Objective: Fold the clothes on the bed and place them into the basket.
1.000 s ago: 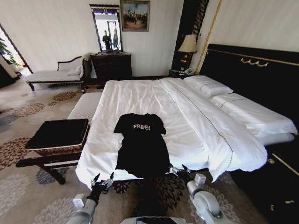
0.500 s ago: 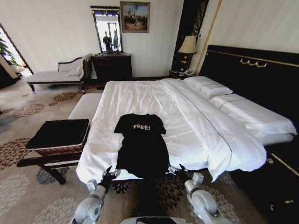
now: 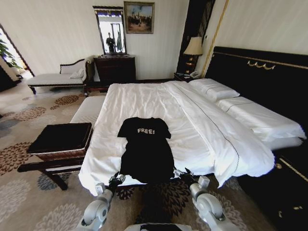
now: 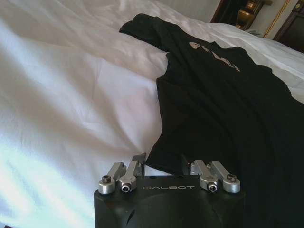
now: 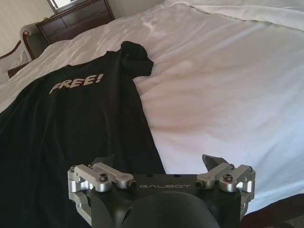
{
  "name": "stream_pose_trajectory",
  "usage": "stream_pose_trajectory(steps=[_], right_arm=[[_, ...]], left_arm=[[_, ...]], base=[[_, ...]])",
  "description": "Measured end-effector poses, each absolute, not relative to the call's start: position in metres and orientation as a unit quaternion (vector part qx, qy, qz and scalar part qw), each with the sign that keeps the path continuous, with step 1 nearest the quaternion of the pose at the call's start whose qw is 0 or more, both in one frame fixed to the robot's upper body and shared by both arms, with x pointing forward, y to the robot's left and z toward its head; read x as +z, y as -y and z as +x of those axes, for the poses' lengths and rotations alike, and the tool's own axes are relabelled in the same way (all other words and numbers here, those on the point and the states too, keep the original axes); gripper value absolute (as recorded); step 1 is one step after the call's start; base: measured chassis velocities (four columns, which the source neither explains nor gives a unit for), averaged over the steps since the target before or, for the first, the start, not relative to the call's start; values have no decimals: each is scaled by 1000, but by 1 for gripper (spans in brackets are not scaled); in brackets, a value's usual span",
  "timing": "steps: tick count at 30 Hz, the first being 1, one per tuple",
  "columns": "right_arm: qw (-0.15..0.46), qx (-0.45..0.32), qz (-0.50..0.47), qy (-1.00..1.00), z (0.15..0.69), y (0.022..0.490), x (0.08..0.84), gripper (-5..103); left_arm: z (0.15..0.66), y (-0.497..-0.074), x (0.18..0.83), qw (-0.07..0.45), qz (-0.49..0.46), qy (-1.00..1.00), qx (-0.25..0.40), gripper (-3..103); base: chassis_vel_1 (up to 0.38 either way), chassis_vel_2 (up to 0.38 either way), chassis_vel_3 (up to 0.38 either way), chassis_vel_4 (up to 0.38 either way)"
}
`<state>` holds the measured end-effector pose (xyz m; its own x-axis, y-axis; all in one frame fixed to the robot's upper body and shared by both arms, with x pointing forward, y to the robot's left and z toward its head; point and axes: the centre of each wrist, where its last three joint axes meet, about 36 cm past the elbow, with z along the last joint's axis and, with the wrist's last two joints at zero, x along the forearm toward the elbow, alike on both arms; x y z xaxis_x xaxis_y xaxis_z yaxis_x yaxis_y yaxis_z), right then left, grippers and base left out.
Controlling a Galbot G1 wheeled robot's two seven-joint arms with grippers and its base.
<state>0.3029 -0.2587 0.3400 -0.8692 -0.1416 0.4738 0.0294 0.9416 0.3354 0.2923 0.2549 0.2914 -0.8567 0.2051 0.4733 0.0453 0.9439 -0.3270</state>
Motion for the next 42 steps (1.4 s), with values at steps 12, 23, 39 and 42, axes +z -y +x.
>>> stream_pose_trajectory(steps=[12,23,39,42], right_arm=[[308,-207,32,928,292,260,311,100],[335,-133,39,932,299,276,261,100],[335,-99,70,934,328,264,228,100],[333,-96,72,935,334,262,225,100]], left_arm=[[282,-251,303,240,-61,955,161,1],[251,-265,311,239,-39,956,164,0],[251,-263,312,237,-38,957,163,0],[251,-263,311,238,-37,957,163,0]], base=[[0,0,0,0],[0,0,0,0],[0,0,0,0],[0,0,0,0]])
